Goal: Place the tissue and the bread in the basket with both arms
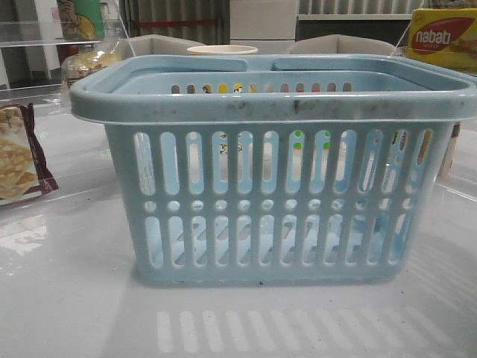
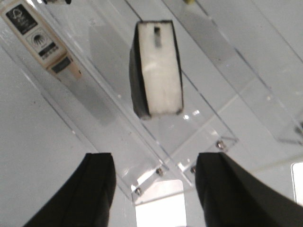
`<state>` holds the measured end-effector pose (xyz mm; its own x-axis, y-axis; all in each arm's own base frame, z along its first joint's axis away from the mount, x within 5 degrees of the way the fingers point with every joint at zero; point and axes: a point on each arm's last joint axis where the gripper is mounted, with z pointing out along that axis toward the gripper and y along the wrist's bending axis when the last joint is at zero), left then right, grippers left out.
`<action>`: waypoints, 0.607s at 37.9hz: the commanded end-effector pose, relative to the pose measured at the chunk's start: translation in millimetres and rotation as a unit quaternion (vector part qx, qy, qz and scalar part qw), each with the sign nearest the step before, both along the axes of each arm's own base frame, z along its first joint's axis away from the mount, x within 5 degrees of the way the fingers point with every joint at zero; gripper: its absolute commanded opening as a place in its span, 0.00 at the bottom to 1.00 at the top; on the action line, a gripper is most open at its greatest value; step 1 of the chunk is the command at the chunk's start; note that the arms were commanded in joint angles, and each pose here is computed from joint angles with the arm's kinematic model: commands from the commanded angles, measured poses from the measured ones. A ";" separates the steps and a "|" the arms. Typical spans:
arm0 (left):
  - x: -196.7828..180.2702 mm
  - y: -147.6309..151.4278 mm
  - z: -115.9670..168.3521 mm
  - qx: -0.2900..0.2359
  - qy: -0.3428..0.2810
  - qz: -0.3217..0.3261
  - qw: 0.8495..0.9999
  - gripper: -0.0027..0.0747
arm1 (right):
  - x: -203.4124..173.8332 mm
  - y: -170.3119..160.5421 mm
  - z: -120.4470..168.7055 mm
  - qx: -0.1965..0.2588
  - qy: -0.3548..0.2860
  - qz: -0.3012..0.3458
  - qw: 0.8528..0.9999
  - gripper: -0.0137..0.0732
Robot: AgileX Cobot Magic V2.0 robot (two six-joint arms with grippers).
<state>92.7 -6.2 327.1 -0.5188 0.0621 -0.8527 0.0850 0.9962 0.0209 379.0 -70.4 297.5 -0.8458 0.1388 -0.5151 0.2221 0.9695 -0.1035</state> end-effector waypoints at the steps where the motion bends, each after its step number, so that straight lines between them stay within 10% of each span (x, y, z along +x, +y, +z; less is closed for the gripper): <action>1: 4.7 -0.9 14.2 -0.009 -0.047 0.000 0.999 0.74 | 12.8 -5.2 25.0 -0.018 -0.059 0.001 0.998 0.72; 6: 4.7 -0.9 14.2 -0.009 -0.047 0.000 0.999 0.74 | 23.5 -6.5 23.5 -0.020 -0.073 0.004 0.997 0.69; 14: 4.6 -1.0 14.2 -0.009 -0.047 0.000 0.999 0.74 | 23.9 -6.5 23.8 -0.020 -0.076 0.005 0.997 0.35; 23: 4.6 -1.0 14.2 -0.009 -0.047 0.000 0.999 0.74 | 9.9 -0.7 50.0 -0.024 -0.101 0.007 0.995 0.31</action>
